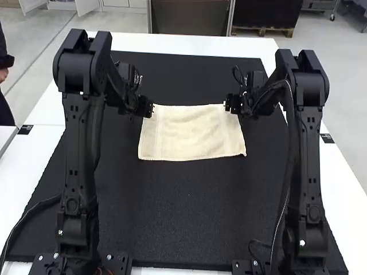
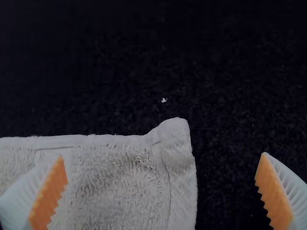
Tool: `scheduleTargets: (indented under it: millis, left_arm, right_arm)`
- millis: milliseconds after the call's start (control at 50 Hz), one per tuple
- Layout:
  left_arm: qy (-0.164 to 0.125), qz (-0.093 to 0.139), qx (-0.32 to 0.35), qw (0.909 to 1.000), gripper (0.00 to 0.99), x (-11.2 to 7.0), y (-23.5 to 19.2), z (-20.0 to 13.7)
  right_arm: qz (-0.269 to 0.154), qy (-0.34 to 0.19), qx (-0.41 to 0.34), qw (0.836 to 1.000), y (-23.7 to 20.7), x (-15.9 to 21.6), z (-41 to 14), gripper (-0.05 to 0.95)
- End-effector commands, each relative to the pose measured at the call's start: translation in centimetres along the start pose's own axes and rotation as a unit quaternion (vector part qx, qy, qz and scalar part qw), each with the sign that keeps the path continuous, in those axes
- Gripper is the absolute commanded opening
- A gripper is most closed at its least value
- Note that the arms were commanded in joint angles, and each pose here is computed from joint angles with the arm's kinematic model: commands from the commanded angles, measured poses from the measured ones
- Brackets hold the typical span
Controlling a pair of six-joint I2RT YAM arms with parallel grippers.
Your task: Fold the towel.
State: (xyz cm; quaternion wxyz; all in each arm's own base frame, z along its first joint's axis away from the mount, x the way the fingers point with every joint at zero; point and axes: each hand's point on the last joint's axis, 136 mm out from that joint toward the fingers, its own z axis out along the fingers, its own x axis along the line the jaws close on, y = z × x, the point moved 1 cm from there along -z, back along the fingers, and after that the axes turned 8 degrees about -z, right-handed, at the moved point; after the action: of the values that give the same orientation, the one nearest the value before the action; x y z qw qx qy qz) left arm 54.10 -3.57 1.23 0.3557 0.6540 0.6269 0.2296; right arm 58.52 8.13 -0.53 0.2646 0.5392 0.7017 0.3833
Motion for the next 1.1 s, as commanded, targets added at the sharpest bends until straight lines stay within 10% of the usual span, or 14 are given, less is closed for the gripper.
scheduleTargets:
  millis: [0,540,640,760,1080]
  left_arm:
    - [-0.015,0.011,-0.006,0.9998,0.903,-1.3,0.9,0.5]
    - [-0.013,0.01,0.012,0.9998,0.9,-1.0,-0.9,1.6]
    - [-0.014,0.008,0.014,0.9998,0.667,-1.1,-1.1,1.7]
    - [-0.011,0.003,0.014,0.9998,0.021,-0.9,-1.4,1.9]
    - [-0.019,0.011,-0.014,0.9997,0.028,-1.4,0.8,1.0]
  right_arm:
    - [-0.009,0.015,-0.008,1.0,1.0,1.6,0.4,0.91]
    - [-0.016,0.017,0.021,1.0,-0.9,1.7,1.0,0.87]
    - [-0.013,0.021,0.029,0.999,-1.6,1.7,1.2,0.56]
    - [-0.012,0.025,0.033,0.999,-2.1,1.6,1.3,0.05]
    - [-0.009,0.034,0.028,0.999,-1.8,1.6,1.1,-0.02]
